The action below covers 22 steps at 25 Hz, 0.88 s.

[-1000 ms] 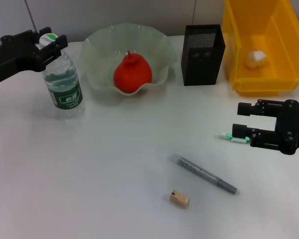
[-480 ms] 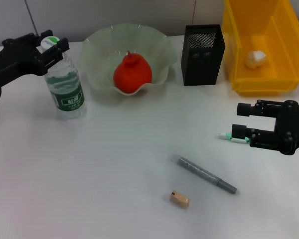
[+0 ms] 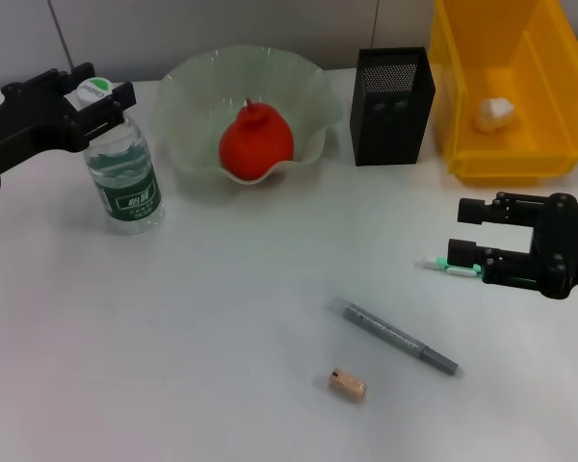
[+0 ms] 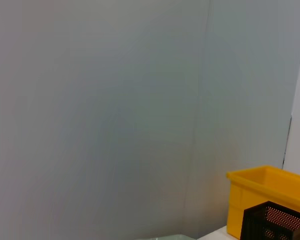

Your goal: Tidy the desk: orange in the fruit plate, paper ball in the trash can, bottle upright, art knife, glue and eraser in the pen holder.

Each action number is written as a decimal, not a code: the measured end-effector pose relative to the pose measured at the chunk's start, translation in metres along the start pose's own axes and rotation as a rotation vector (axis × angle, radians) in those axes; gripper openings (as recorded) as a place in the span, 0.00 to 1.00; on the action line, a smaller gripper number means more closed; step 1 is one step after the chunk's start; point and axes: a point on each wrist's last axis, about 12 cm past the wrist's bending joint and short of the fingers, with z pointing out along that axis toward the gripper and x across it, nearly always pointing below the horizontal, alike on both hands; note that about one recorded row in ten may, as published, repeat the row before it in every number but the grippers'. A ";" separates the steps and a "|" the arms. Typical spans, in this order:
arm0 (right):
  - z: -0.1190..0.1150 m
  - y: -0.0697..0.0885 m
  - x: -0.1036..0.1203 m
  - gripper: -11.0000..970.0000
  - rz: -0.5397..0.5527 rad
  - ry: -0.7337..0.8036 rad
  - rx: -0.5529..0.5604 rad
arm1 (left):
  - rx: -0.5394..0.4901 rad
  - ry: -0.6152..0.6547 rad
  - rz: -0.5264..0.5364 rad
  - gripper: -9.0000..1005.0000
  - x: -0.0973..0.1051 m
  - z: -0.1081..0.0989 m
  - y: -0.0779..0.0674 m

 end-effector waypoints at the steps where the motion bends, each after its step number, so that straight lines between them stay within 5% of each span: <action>1: 0.000 0.000 0.000 0.64 0.000 0.000 0.000 | -0.001 0.001 -0.003 0.55 0.000 0.000 0.000; 8: 0.000 0.001 0.001 0.64 0.002 -0.001 -0.002 | 0.010 -0.006 -0.014 0.83 0.002 -0.004 -0.001; 20: -0.001 0.001 0.000 0.65 0.002 -0.003 0.000 | 0.025 -0.072 -0.011 0.84 -0.005 -0.017 -0.001; 22: -0.001 0.000 0.000 0.66 0.001 -0.003 0.000 | 0.073 -0.148 0.000 0.84 -0.009 -0.042 -0.008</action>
